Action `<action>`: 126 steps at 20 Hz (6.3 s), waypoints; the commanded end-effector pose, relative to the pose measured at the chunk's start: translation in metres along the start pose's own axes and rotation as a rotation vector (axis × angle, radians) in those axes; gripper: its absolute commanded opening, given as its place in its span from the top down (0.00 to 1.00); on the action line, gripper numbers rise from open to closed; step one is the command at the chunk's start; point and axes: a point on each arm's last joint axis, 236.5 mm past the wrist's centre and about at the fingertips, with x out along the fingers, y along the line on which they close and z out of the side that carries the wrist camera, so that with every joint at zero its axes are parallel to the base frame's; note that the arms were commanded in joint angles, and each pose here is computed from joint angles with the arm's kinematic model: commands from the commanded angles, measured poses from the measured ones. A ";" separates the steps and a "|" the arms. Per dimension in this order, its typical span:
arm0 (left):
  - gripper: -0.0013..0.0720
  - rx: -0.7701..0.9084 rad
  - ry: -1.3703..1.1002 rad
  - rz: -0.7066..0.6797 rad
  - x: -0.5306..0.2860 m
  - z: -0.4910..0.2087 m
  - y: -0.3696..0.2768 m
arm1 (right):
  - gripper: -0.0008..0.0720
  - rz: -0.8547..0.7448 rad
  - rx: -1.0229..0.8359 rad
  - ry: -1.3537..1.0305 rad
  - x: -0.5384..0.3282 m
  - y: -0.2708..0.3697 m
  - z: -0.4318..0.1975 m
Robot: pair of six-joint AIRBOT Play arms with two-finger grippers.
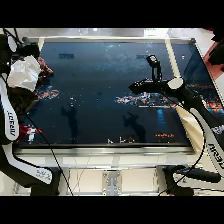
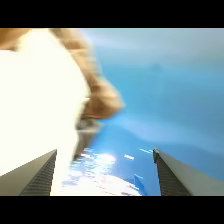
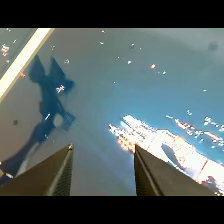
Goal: Fold the shirts.
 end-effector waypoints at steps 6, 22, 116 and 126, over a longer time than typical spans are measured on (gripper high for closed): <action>0.04 -0.628 0.317 -0.097 0.077 -0.099 0.091 | 0.38 0.000 0.039 -0.002 0.000 0.000 0.000; 0.05 -0.822 0.375 -0.203 0.133 -0.136 0.095 | 0.38 -0.040 0.164 -0.050 0.000 -0.010 0.011; 0.42 -0.190 0.531 -0.713 0.102 -0.191 -0.273 | 0.94 -0.060 0.629 0.071 -0.049 -0.073 -0.077; 0.97 -0.191 0.489 -0.721 0.099 -0.187 -0.296 | 0.94 -0.061 0.625 0.071 -0.049 -0.073 -0.077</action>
